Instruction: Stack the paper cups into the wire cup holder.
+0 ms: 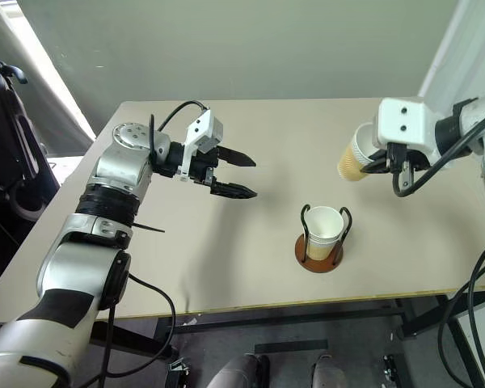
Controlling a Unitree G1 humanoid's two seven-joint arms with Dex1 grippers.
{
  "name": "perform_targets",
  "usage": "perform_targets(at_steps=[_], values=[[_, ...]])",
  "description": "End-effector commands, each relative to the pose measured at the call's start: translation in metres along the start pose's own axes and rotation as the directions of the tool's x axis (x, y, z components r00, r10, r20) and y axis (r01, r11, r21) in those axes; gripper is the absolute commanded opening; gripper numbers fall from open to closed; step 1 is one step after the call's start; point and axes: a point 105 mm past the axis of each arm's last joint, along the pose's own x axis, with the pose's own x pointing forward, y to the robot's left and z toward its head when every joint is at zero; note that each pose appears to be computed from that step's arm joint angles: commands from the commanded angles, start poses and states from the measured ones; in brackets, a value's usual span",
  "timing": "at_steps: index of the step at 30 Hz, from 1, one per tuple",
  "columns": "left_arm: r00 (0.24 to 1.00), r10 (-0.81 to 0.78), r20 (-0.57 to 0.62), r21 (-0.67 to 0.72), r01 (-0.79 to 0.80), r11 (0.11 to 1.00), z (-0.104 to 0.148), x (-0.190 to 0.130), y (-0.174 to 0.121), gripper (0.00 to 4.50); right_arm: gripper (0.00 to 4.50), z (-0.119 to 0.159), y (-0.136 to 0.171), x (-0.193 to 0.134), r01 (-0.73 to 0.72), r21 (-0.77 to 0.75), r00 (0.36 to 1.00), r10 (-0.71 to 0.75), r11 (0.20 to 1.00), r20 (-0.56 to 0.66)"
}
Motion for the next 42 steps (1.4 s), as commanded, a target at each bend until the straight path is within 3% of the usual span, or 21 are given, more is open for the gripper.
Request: perform_targets(at_steps=[1,12,19,36,39,42], values=[[1.000,-0.001,0.016,0.040,0.000,0.999,0.010,-0.001,0.001,4.50,0.04,0.025,0.011,-0.014,-0.011,-0.025,0.998,0.012,1.000,0.056],[0.996,-0.084,0.041,0.057,0.082,0.995,0.019,0.003,-0.007,4.50,0.04,0.031,0.044,0.002,-0.143,-0.022,0.988,0.144,0.989,0.056],[0.982,-0.171,0.074,0.067,0.167,0.984,0.027,0.000,-0.021,4.50,0.04,0.020,0.058,0.008,-0.225,-0.032,0.974,0.226,0.974,0.004],[0.977,-0.200,0.077,0.094,0.193,0.977,0.035,-0.002,-0.026,4.50,0.04,0.010,0.067,0.031,-0.317,-0.109,0.948,0.312,0.942,-0.055],[0.978,-0.199,0.071,0.095,0.192,0.977,0.033,-0.002,-0.026,4.50,0.62,0.012,0.065,0.037,-0.317,-0.114,0.948,0.315,0.942,-0.039],[0.979,-0.195,0.065,0.091,0.189,0.978,0.030,-0.002,-0.027,4.50,1.59,0.023,0.059,0.038,-0.294,-0.097,0.954,0.298,0.951,0.029]])
